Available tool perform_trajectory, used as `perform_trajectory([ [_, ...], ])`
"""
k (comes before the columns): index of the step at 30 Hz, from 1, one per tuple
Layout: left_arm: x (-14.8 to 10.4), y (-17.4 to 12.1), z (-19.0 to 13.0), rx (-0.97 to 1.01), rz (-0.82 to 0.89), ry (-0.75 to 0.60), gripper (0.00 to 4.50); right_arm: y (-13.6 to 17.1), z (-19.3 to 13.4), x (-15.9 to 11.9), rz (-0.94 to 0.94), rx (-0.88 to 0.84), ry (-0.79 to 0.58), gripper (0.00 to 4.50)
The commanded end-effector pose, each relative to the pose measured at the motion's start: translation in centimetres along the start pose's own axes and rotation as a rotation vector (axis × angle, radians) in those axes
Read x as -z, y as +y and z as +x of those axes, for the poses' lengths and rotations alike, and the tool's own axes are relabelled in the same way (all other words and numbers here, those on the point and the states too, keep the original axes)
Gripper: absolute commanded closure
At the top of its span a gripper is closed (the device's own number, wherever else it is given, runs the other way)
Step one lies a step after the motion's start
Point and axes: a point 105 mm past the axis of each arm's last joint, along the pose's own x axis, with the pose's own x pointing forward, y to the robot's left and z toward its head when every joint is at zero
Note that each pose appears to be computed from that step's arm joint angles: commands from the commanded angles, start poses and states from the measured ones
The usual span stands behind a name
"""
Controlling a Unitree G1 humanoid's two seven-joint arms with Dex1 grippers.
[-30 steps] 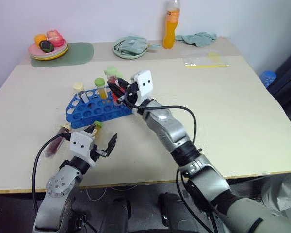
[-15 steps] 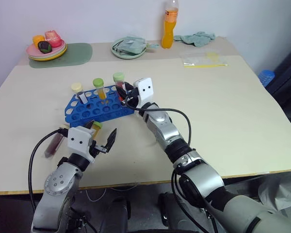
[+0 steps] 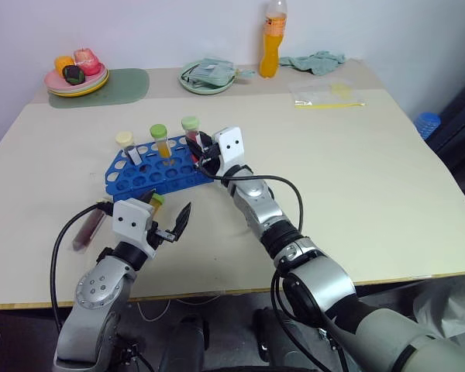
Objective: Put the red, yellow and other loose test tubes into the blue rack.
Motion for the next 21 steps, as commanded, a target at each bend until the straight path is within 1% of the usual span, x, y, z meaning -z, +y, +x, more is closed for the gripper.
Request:
perform_trajectory([
  [1,-1.2,0.3,-0.3,-0.018,0.003,-0.041,0.0,1.1,-0.1,0.1,0.032,-0.019,-0.03,3.69],
  [2,-1.1,0.4,-0.4,-0.028,-0.002,-0.034,0.0,1.2,-0.2,0.1,0.035,-0.033,-0.034,3.69],
  [3,-1.0,0.6,-0.4,-0.036,-0.004,-0.029,0.0,1.3,-0.3,0.1,0.037,-0.042,-0.04,3.23],
  [4,-0.9,0.7,-0.4,-0.041,-0.005,-0.026,0.0,1.4,-0.3,0.1,0.039,-0.046,-0.045,2.66],
  [5,-0.8,0.8,-0.4,-0.047,-0.011,-0.02,0.0,1.3,-0.4,-0.1,0.043,-0.047,-0.056,2.29],
  [8,-0.5,1.2,-0.4,-0.066,-0.026,-0.006,0.0,1.2,-0.3,-1.2,0.03,-0.046,-0.101,0.67],
  [9,-0.5,1.4,-0.5,-0.074,-0.037,-0.004,0.0,1.1,-0.3,-1.8,0.018,-0.049,-0.122,0.21],
  [13,-0.9,2.8,-0.3,-0.134,-0.067,0.037,0.0,0.3,-1.1,-3.5,-0.027,-0.079,-0.171,0.21],
  [16,-1.5,3.7,-0.1,-0.164,-0.084,0.081,0.0,-0.7,-2.1,-4.3,-0.053,-0.098,-0.17,0.21],
  [19,-1.7,4.9,0.4,-0.211,-0.049,0.225,0.0,-1.8,-3.8,-5.1,-0.079,-0.149,-0.153,0.21],
  [21,-2.5,5.1,0.9,-0.162,-0.018,0.347,0.0,-2.6,-5.6,-5.6,-0.122,-0.224,-0.12,0.21],
])
